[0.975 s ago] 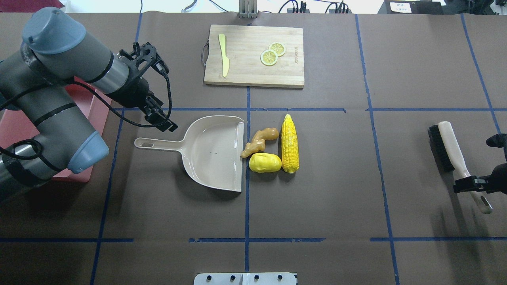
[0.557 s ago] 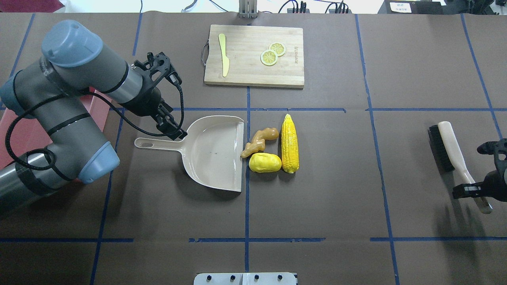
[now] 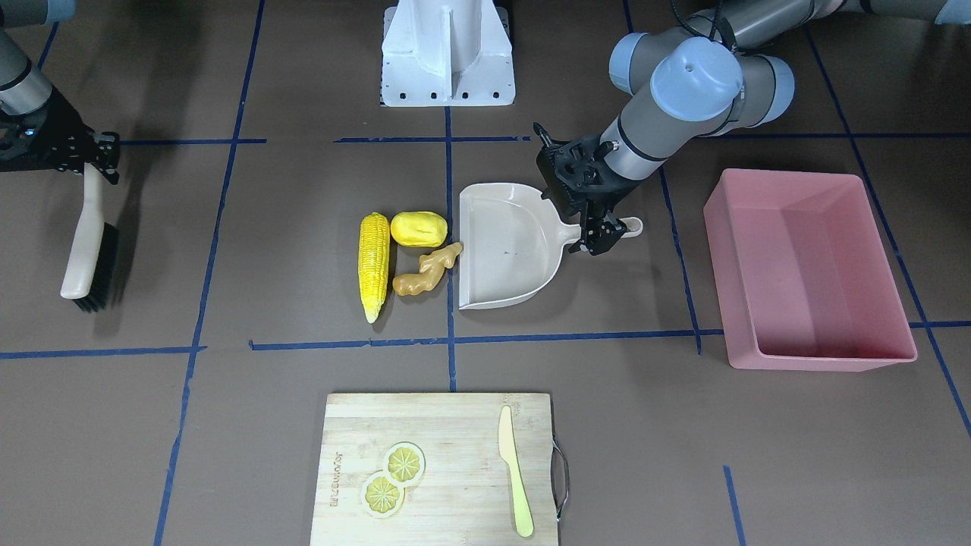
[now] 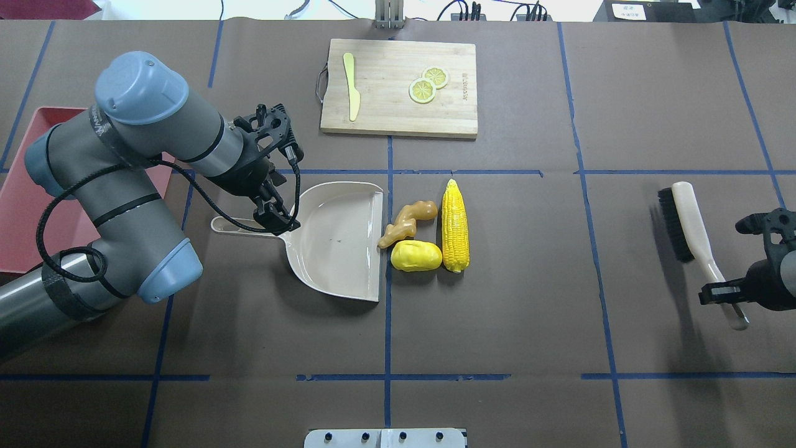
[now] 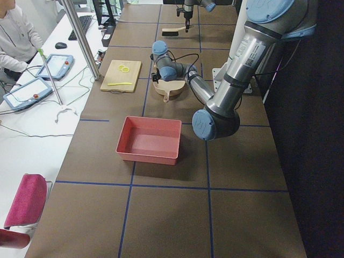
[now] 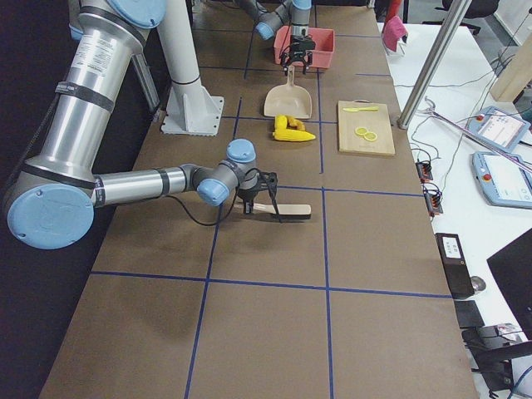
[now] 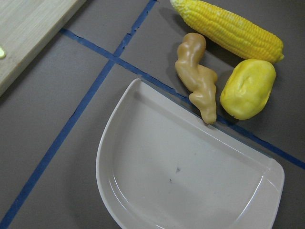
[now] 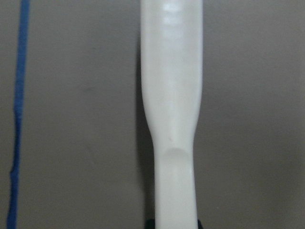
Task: Sweep and dump trash into bin
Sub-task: 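Grasp the dustpan handle with the left gripper while the right gripper lifts the brush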
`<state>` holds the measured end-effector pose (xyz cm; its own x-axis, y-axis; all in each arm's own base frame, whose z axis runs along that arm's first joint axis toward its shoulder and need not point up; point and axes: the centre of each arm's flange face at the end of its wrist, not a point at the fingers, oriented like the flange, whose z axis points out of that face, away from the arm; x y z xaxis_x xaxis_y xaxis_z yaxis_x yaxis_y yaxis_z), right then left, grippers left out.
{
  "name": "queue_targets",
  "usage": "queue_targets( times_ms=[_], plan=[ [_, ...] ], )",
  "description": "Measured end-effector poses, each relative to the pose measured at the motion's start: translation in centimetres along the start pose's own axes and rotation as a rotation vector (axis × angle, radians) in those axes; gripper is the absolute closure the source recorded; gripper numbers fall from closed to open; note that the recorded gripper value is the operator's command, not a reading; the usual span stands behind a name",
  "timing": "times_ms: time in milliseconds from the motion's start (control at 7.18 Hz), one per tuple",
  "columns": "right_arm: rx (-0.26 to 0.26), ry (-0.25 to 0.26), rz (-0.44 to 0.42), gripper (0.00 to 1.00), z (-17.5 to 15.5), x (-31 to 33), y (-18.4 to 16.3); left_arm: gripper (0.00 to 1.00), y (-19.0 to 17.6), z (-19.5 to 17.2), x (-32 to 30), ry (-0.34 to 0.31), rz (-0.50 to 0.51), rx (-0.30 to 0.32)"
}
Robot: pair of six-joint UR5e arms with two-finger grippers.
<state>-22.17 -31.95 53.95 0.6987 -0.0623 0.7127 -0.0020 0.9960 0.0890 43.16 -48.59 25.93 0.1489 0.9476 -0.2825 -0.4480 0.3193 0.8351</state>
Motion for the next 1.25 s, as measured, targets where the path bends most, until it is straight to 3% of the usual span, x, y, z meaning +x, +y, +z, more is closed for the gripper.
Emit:
queue_targets(
  times_ms=[418,835,1253],
  plan=[
    [0.039,-0.048,-0.069,1.00,-0.1,-6.0,-0.5,0.01,3.5,1.2,-1.3,-0.016,0.180,-0.105],
    [0.040,-0.068,-0.023,1.00,-1.2,-13.0,0.0,0.01,4.9,3.2,-0.8,-0.044,0.238,-0.155],
    [0.039,-0.093,0.001,1.00,-1.1,-17.0,1.2,0.04,4.7,6.6,2.4,0.000,0.268,-0.183]
  ],
)
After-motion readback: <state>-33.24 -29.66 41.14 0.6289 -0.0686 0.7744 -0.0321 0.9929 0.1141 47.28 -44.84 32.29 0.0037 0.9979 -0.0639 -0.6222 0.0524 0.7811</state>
